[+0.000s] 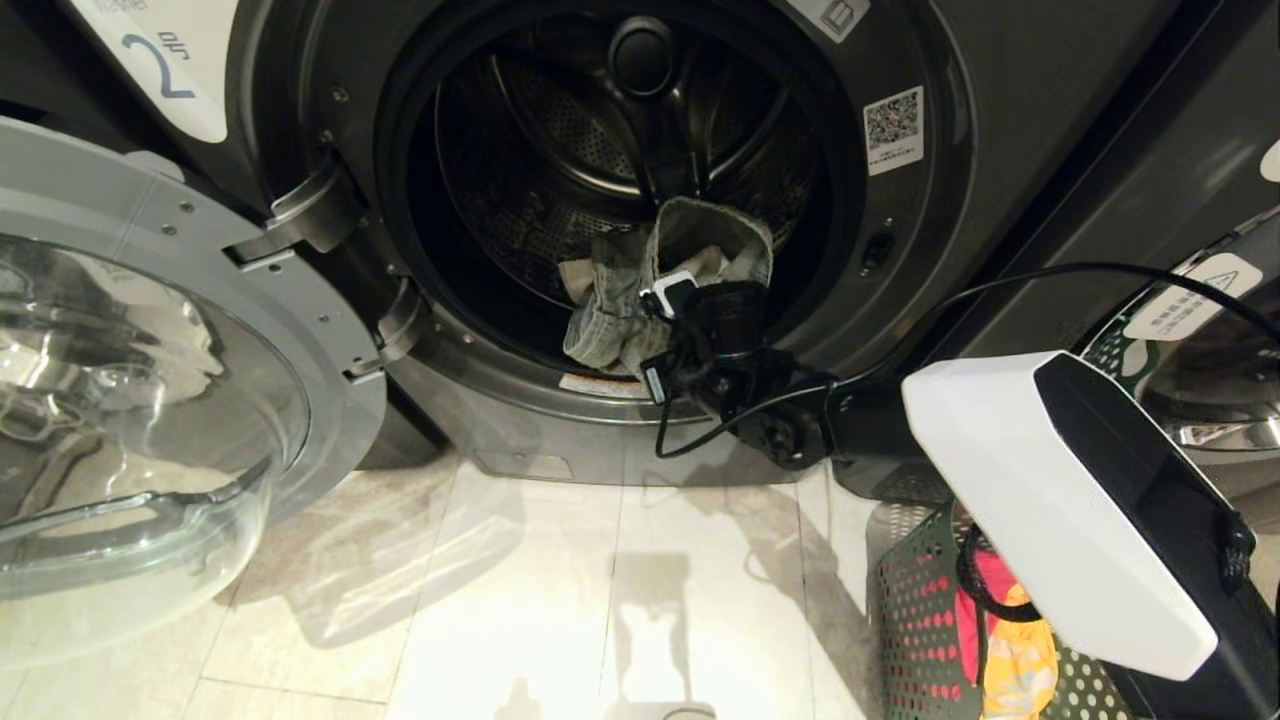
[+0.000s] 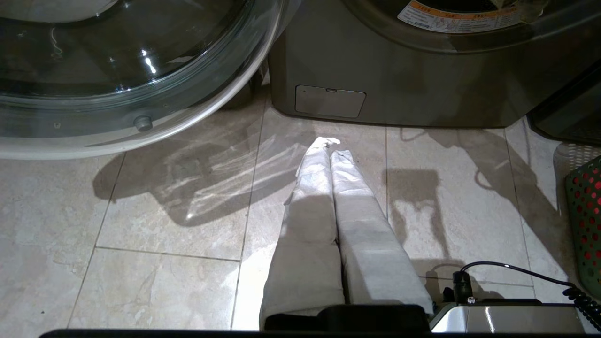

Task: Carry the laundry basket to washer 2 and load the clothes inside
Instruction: Place the clothes into the washing machine

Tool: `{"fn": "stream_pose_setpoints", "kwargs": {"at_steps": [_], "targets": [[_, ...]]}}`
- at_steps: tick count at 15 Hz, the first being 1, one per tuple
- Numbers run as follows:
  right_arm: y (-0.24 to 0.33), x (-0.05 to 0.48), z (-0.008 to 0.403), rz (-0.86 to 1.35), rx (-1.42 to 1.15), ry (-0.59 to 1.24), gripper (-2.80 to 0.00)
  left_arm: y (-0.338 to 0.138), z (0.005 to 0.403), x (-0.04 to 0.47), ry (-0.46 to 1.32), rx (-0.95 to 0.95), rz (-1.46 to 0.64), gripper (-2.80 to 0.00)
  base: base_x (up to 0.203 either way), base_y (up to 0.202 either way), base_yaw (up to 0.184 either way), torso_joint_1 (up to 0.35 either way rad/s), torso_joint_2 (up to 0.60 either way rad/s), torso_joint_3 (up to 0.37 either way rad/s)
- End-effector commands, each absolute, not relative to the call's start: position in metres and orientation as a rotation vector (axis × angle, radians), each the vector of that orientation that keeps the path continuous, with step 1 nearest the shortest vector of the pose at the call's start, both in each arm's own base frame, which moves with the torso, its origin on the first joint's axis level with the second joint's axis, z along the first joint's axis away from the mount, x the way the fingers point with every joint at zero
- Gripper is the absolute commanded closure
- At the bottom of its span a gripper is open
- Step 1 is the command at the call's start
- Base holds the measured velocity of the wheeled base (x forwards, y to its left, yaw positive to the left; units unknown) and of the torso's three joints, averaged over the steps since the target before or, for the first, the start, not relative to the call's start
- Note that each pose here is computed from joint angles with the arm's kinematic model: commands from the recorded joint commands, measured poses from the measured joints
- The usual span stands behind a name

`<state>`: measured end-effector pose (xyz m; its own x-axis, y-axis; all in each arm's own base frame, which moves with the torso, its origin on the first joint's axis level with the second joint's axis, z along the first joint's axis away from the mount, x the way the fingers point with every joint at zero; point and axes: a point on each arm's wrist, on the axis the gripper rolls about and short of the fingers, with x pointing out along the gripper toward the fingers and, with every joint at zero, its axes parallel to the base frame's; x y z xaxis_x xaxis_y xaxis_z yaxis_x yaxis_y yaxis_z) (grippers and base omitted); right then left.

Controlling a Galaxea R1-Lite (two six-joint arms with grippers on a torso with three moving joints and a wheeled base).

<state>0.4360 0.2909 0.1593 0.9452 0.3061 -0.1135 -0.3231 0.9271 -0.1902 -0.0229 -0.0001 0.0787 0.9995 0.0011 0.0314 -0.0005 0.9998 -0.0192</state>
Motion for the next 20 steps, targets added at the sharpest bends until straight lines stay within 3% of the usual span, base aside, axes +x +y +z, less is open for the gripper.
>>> {"fn": "stream_pose_setpoints", "kwargs": {"at_steps": [1,5,10,13,17,20], "targets": [[0.294,0.439,0.165,0.330,-0.114,-0.050,0.00,0.000,0.076,-0.022,-0.023,-0.020,0.001,0.00,0.000,0.000,0.000,0.000,0.00,0.000],[0.286,0.434,0.204,0.305,0.041,-0.335,0.00,0.000,0.076,-0.022,-0.022,-0.020,0.001,0.00,0.000,0.000,0.000,0.000,0.00,0.000],[0.271,0.414,0.235,0.202,0.038,-0.306,0.00,0.000,0.076,-0.022,-0.021,-0.020,0.001,0.00,0.000,0.000,0.000,0.000,0.00,0.000],[0.255,0.388,0.241,0.263,-0.044,-0.170,0.00,0.000,0.076,-0.022,-0.022,-0.020,0.001,0.00,0.000,0.000,0.000,0.000,0.00,0.000],[0.243,0.368,0.209,0.375,-0.170,0.116,0.00,0.000,0.076,-0.022,-0.021,-0.020,0.001,0.00,0.000,0.000,0.000,0.000,0.00,0.000],[0.249,0.377,0.177,0.377,-0.218,0.218,0.00,0.000,0.076,-0.022,-0.021,-0.020,0.001,0.00,0.000,0.000,0.000,0.000,0.00,0.000]]}}
